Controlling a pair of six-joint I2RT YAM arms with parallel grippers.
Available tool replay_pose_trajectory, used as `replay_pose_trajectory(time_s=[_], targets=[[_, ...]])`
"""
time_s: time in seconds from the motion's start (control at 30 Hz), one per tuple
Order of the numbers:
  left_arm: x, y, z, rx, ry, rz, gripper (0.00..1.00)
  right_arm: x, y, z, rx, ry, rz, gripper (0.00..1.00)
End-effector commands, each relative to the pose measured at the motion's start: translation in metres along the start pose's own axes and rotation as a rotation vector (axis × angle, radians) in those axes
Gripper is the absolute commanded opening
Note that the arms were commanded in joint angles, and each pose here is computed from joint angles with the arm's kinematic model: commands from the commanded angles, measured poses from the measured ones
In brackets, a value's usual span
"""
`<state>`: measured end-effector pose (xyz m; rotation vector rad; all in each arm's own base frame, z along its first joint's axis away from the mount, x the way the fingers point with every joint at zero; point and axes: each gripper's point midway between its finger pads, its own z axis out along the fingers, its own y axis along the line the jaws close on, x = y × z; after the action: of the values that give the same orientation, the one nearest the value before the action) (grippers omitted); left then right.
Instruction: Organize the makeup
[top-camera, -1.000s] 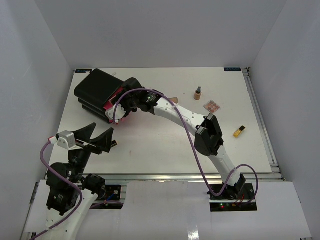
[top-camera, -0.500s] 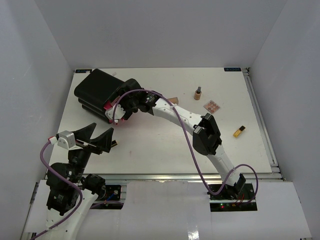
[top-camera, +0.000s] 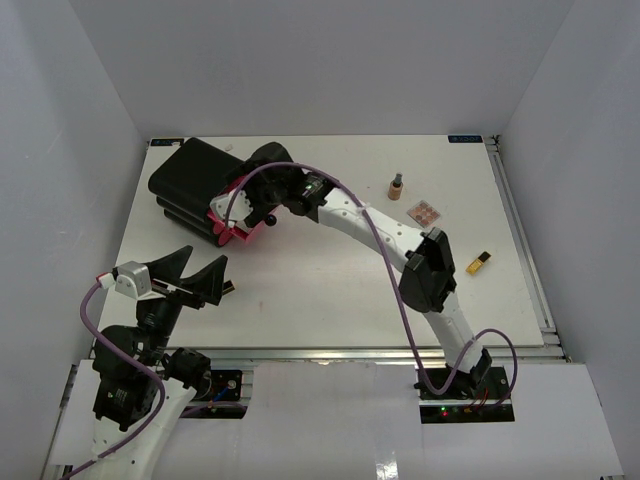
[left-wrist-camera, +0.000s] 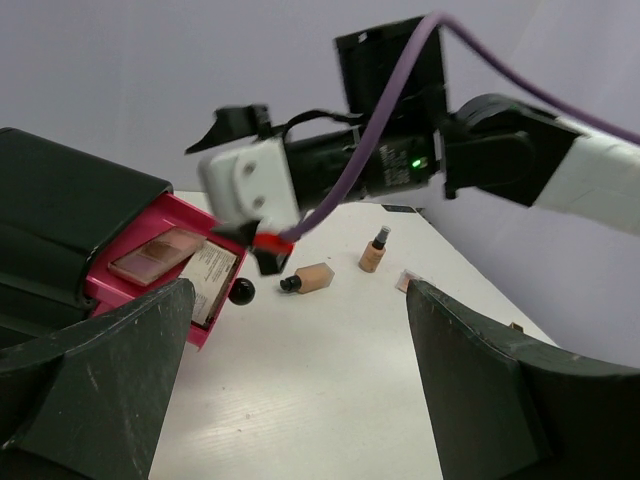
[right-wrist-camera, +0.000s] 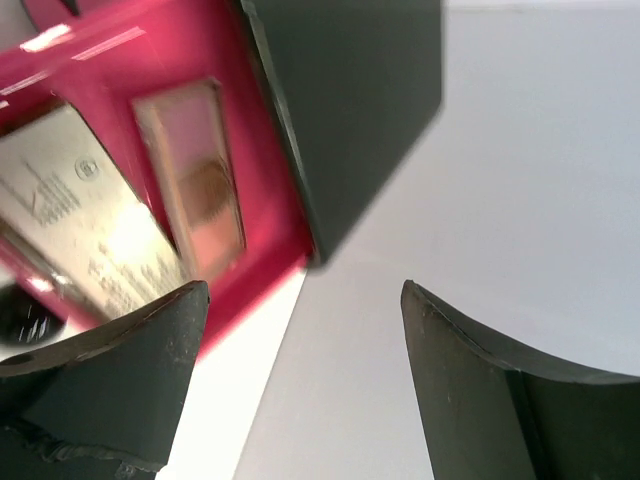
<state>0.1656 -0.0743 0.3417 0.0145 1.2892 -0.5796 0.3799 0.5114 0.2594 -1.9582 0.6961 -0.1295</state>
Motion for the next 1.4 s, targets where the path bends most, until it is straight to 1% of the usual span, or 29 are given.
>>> replay_pose_trajectory(time_s=[0.0, 0.07, 0.1, 0.13, 0.2, 0.27, 0.33, 0.43, 0.5, 0.53, 0.6, 0.67, 0.77, 0.8, 0.87, 0.97, 1.03, 1.13, 1.37], targets=[[0.004, -0.001, 0.004, 0.005, 0.014, -0.002, 0.98, 0.031, -0.012, -0.093, 0.042, 0.069, 0.290, 0.83], [0.005, -0.001, 0.005, 0.007, 0.018, -0.002, 0.98, 0.043, 0.013, -0.118, 0.009, 0.073, 0.422, 0.83], [0.005, -0.001, 0.005, 0.007, 0.021, -0.001, 0.98, 0.057, 0.029, -0.128, -0.011, 0.084, 0.497, 0.83], [0.006, -0.001, 0.006, 0.007, 0.024, 0.000, 0.98, 0.083, 0.039, -0.142, -0.008, 0.106, 0.584, 0.82], [0.007, 0.000, 0.007, 0.006, 0.030, 0.001, 0.98, 0.116, 0.061, -0.173, 0.005, 0.094, 0.820, 0.81], [0.010, -0.004, 0.008, 0.027, 0.044, 0.002, 0.98, 0.147, 0.083, -0.202, 0.045, 0.092, 1.055, 0.81], [0.012, -0.006, 0.009, 0.041, 0.056, 0.003, 0.98, 0.179, 0.096, -0.229, 0.152, 0.119, 1.233, 0.85], [0.016, -0.008, 0.011, 0.053, 0.072, 0.004, 0.98, 0.239, 0.155, -0.254, 0.265, 0.261, 1.589, 0.96], [0.017, -0.009, 0.012, 0.057, 0.082, 0.004, 0.98, 0.277, 0.188, -0.265, 0.333, 0.367, 1.823, 0.98], [0.018, -0.009, 0.013, 0.057, 0.084, 0.004, 0.98, 0.290, 0.198, -0.271, 0.362, 0.413, 1.908, 0.98], [0.018, -0.009, 0.013, 0.057, 0.085, 0.004, 0.98, 0.308, 0.212, -0.270, 0.396, 0.514, 2.008, 0.96], [0.018, -0.009, 0.013, 0.057, 0.082, 0.005, 0.98, 0.324, 0.221, -0.266, 0.409, 0.575, 2.015, 0.95], [0.019, -0.009, 0.013, 0.057, 0.086, 0.004, 0.98, 0.352, 0.229, -0.263, 0.409, 0.667, 1.878, 0.92], [0.019, -0.008, 0.013, 0.057, 0.087, 0.004, 0.98, 0.359, 0.227, -0.262, 0.397, 0.677, 1.835, 0.91], [0.019, -0.008, 0.014, 0.056, 0.087, 0.004, 0.98, 0.360, 0.223, -0.254, 0.329, 0.638, 1.783, 0.90], [0.020, -0.008, 0.014, 0.052, 0.091, 0.005, 0.98, 0.364, 0.237, -0.244, 0.217, 0.648, 1.733, 0.90], [0.020, -0.008, 0.014, 0.053, 0.093, 0.006, 0.98, 0.370, 0.243, -0.243, 0.189, 0.683, 1.687, 0.90], [0.020, -0.007, 0.014, 0.052, 0.092, 0.006, 0.98, 0.376, 0.256, -0.238, 0.146, 0.718, 1.673, 0.90], [0.020, -0.006, 0.014, 0.044, 0.093, 0.007, 0.98, 0.369, 0.276, -0.225, 0.034, 0.713, 1.697, 0.90]])
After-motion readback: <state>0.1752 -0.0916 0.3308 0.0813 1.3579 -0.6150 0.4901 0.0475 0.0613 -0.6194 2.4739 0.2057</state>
